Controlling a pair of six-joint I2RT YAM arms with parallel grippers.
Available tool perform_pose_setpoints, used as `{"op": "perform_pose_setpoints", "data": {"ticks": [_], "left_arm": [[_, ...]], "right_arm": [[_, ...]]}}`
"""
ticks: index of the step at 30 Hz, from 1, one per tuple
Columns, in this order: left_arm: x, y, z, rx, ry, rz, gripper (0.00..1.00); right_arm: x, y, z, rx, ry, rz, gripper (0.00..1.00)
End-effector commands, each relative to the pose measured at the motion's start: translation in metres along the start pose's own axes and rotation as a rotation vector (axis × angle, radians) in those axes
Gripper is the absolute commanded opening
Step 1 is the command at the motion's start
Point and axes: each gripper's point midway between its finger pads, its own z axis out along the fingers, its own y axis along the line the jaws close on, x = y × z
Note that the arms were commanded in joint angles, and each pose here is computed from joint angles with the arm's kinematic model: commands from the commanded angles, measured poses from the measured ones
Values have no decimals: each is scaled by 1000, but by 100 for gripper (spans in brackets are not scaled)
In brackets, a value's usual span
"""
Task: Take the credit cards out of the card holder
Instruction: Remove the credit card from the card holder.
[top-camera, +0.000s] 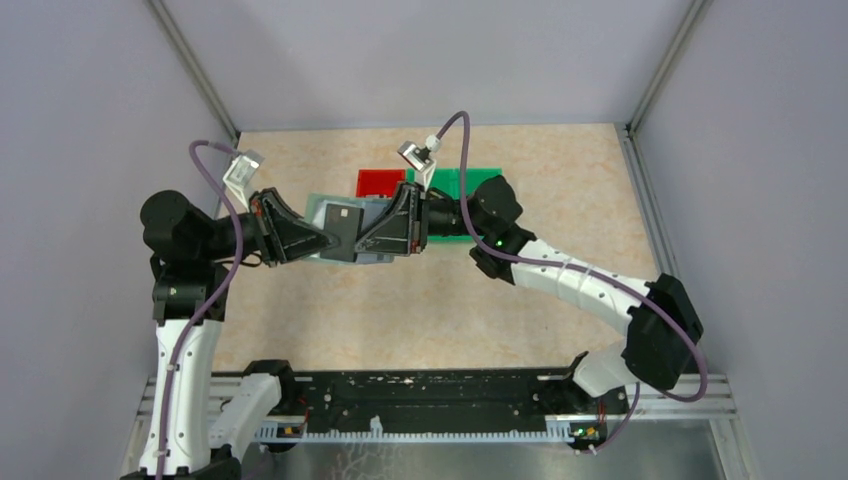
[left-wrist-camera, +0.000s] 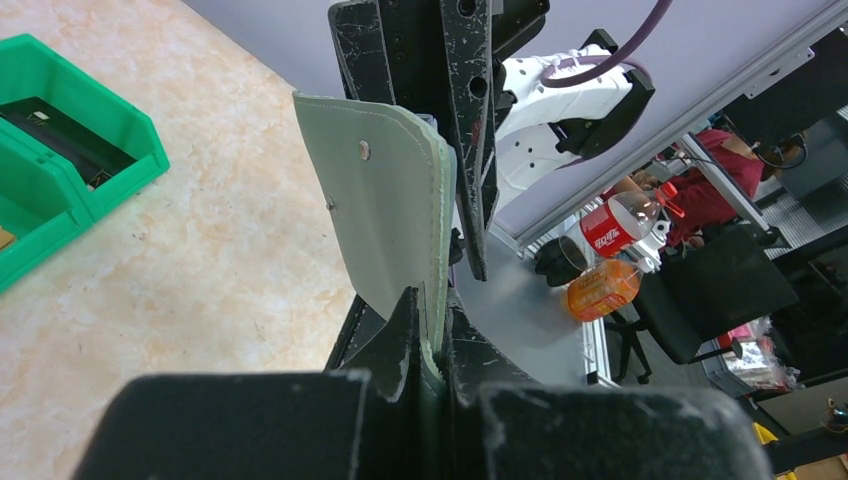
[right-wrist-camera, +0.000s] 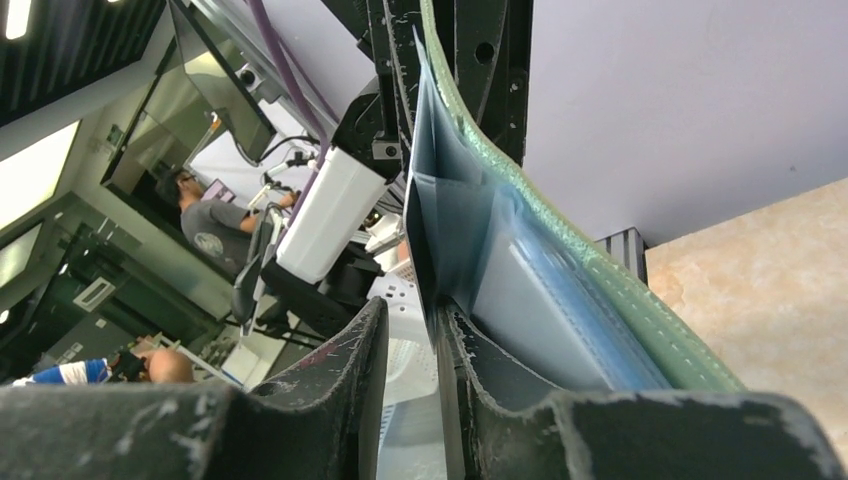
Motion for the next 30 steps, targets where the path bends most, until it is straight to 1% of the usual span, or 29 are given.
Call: {"op": "perform_pose_setpoints", "data": {"ticks": [1,3,5,8,12,13,15,18,23,26,30], "left_arm": [[3,-3,-2,7,3,41,0],[3,-3,-2,5,5,39,0],[3,-3,-2,7,7,39,0],[2,-5,-2,10,10,41,0],[0,-7,-1,13,7,25,22],[-1,-8,-1,16,5,20,26],[-1,-12,-1,30,8,16,28],[-1,-18,-2,52,9,32,27],[-6,-25,-3,65,2,60,15],[-8,-26,-2,69,-3,59,10],[-10,-27,-2,68,-11,57,9]], "right_arm": [[-25,36,10,-105,-44,-105,22],[-26,35,12,-104,-41,-103,18],[-27,35,12,-106,-41,-106,13],[-27,34,10,-98,-50,-112,0],[-24,31,7,-87,-66,-111,0],[-23,29,7,-84,-69,-108,0],[-22,28,6,-86,-77,-102,0],[-21,26,5,-87,-83,-92,0],[-17,24,3,-91,-86,-80,0],[-14,25,0,-100,-91,-71,0],[-11,26,-5,-104,-104,-76,0]]}}
